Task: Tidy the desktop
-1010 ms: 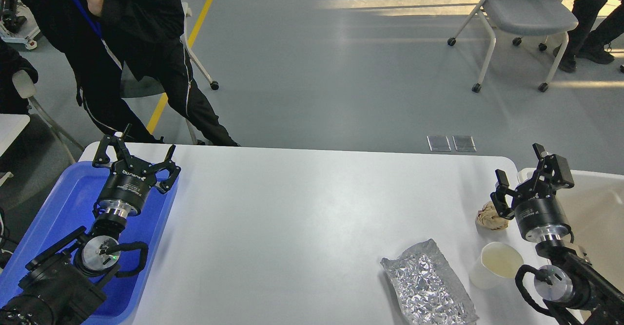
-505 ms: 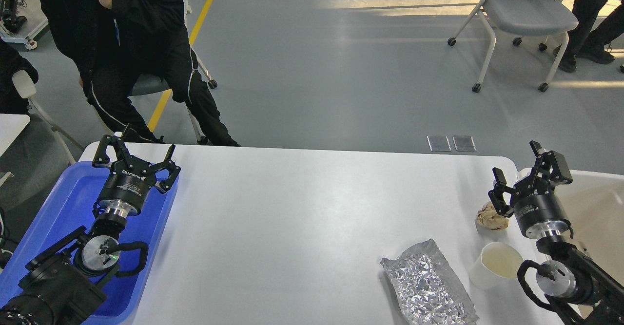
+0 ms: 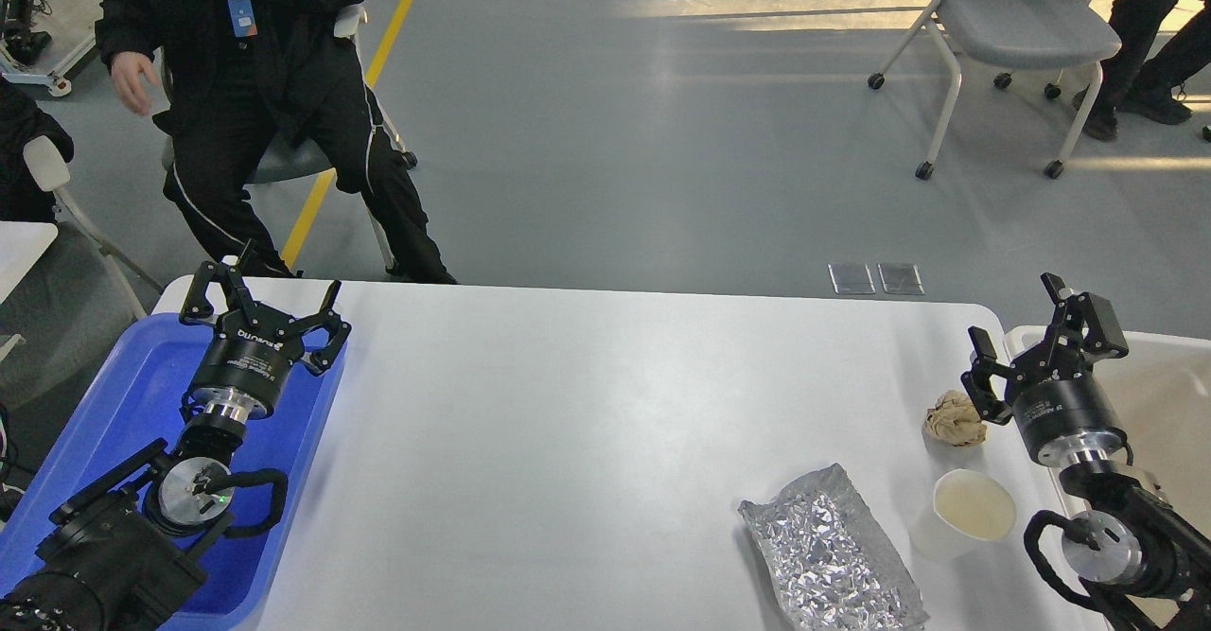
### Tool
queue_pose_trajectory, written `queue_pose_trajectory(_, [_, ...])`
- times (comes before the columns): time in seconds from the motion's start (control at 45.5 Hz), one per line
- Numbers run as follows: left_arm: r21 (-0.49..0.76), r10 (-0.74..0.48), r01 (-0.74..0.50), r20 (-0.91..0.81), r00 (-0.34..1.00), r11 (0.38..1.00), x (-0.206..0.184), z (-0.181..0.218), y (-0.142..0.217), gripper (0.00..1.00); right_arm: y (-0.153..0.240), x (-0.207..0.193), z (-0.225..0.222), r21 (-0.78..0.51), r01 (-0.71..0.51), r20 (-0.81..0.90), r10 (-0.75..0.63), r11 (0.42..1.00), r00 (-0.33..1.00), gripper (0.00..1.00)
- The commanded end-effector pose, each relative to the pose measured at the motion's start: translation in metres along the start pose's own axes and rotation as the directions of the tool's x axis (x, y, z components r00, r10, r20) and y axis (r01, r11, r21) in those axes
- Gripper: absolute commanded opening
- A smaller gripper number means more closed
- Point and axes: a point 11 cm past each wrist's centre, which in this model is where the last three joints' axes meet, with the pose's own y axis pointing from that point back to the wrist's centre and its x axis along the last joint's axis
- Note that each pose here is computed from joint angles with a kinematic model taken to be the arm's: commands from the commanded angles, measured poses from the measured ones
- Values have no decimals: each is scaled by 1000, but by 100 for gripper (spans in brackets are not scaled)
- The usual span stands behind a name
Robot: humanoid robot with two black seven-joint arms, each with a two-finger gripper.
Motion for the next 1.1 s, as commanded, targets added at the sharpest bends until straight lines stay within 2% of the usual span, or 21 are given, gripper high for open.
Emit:
queue_pose_trajectory(0.0, [2,-6,6,-1,1000,1000,-1,0,-1,100,0,3,-3,1,1,-8,-1,1000,1000,100])
queue_pose_trajectory(0.307, [4,-8,8,0,1000,1000,-1,-1,0,100,-5,-1,-9,20,14,-34,-13,1000,999,100])
queue_pose_trajectory(0.681, [4,-8,8,0,1000,1000,-1,-1,0,100,3,-1,4,-27,16,-20,-16,1000,1000,100])
queue_pose_trajectory(0.922, [4,-8,8,0,1000,1000,-1,-1,0,100,4,-14,-17,-179,58,-15,-62,982,998,100])
queue_pose_trajectory(1.076, [3,-6,6,0,1000,1000,-1,-1,0,100,7,-19,-33,-177,98,-55,-109,979,992,100])
